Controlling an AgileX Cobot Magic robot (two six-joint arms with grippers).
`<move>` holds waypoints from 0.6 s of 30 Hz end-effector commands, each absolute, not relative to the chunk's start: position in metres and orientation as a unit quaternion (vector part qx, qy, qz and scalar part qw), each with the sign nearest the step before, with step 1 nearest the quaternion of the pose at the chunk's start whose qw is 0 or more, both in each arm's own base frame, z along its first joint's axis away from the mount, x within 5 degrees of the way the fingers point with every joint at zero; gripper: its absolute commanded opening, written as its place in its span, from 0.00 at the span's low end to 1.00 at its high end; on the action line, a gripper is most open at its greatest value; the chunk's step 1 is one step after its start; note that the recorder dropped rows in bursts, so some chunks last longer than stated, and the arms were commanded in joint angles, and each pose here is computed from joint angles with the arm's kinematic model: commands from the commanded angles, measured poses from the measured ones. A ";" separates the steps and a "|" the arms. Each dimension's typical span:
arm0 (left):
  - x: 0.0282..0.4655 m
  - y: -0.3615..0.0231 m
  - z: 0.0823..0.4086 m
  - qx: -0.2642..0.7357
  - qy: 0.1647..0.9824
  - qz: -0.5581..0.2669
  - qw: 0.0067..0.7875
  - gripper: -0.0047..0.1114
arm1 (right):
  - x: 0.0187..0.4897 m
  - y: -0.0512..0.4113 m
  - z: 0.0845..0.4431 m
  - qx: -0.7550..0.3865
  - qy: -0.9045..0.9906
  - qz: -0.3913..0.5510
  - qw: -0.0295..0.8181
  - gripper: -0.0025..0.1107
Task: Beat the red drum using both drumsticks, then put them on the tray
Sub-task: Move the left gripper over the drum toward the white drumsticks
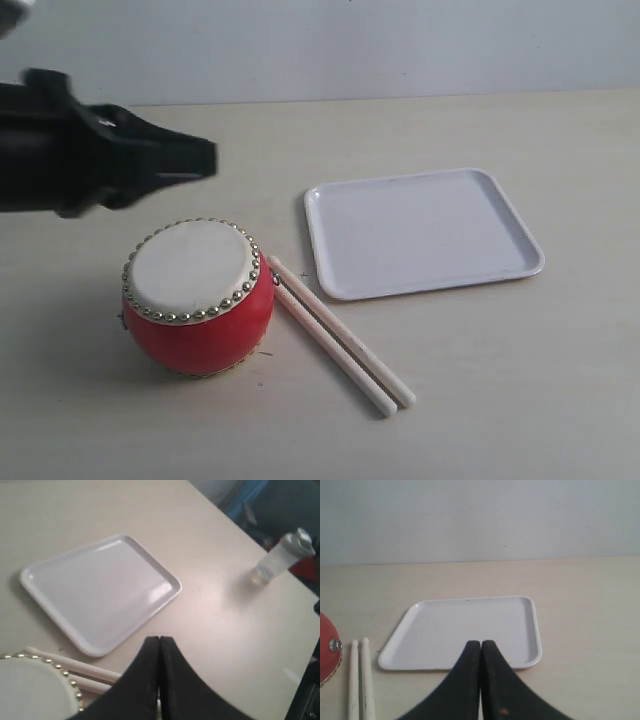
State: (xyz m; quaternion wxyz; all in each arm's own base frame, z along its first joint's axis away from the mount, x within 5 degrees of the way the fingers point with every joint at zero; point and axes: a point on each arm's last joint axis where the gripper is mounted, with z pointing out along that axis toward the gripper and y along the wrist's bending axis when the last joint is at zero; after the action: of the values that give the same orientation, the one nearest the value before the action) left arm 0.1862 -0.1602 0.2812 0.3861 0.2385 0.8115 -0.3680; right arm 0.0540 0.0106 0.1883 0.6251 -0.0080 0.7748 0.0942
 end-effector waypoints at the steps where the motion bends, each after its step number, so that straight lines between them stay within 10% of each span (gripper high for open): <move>1: 0.178 -0.214 0.260 0.302 0.815 -0.336 0.363 0.04 | 0.054 0.010 0.188 -0.006 0.772 0.092 0.628 0.02; 18: 0.163 -0.269 0.163 0.259 0.895 -0.247 0.266 0.04 | 0.054 0.010 0.188 -0.006 0.772 0.092 0.628 0.02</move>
State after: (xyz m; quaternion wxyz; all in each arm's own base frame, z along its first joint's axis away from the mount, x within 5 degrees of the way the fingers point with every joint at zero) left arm 0.1598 -0.2680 0.1698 0.2697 0.3048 0.8771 -0.2551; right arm 0.0540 0.0106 0.1883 0.6251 -0.0080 0.7748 0.0942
